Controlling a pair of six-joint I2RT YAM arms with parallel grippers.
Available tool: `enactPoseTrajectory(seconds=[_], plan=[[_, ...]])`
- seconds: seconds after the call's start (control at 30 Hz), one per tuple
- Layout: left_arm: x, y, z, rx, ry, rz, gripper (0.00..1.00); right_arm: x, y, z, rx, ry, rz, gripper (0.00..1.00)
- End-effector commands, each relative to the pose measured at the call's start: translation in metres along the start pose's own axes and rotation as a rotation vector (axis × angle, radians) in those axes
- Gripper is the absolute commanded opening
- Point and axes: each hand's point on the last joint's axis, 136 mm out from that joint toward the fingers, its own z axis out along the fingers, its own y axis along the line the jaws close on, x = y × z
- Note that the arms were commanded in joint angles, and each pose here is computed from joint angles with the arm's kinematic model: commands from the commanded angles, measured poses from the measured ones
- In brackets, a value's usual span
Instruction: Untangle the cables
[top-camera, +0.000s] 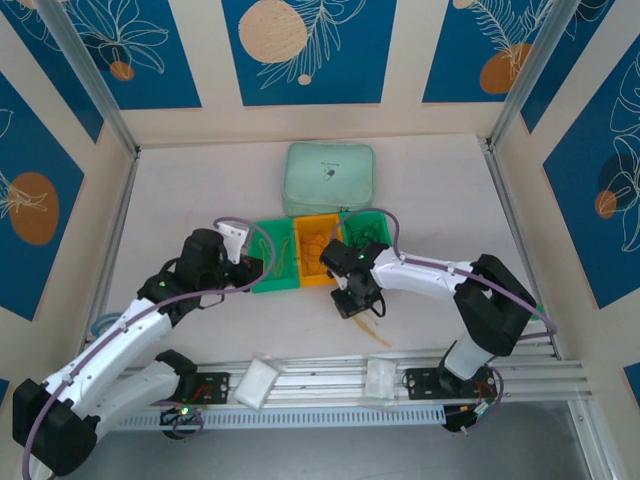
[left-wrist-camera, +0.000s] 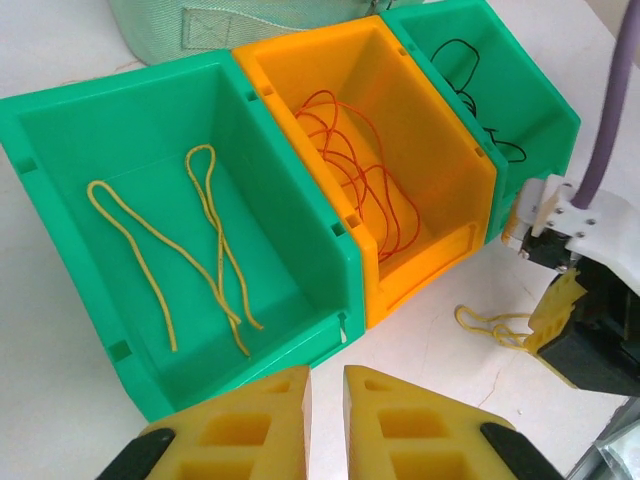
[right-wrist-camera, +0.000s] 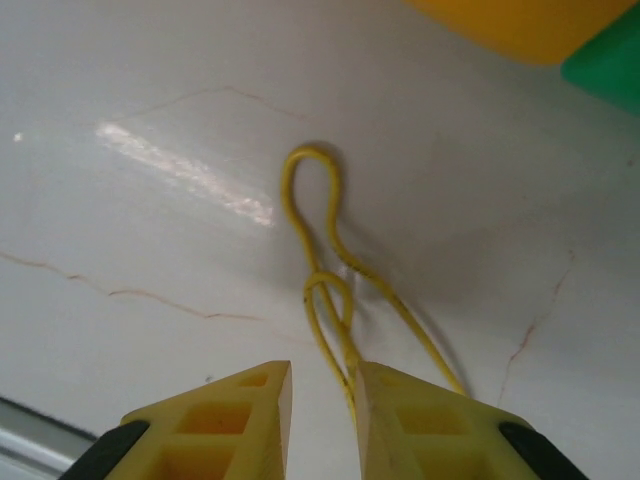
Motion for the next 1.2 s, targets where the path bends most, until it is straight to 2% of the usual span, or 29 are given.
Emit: enactPoseTrajectory(seconds=[0.0,0.6,0.8,1.17], plan=[[0.006,0.003,-0.002,-0.011,0.014,0.011,0.16,-0.001,-0.004,0.000,0.030,0.015,-0.016,0.25],[0.002,-0.001,-0.002,0.004,0.019,0.025,0.16,0.009,-0.002,0.006,-0.097,0.053,0.036,0.26],[0.000,-0.002,-0.003,0.004,0.010,-0.001,0.24,0.012,0.003,0.005,-0.148,0.054,0.043,0.25],[-0.001,0.010,-0.004,-0.059,-0.015,-0.057,0.28,0.012,0.005,0.001,-0.195,0.028,0.034,0.03]])
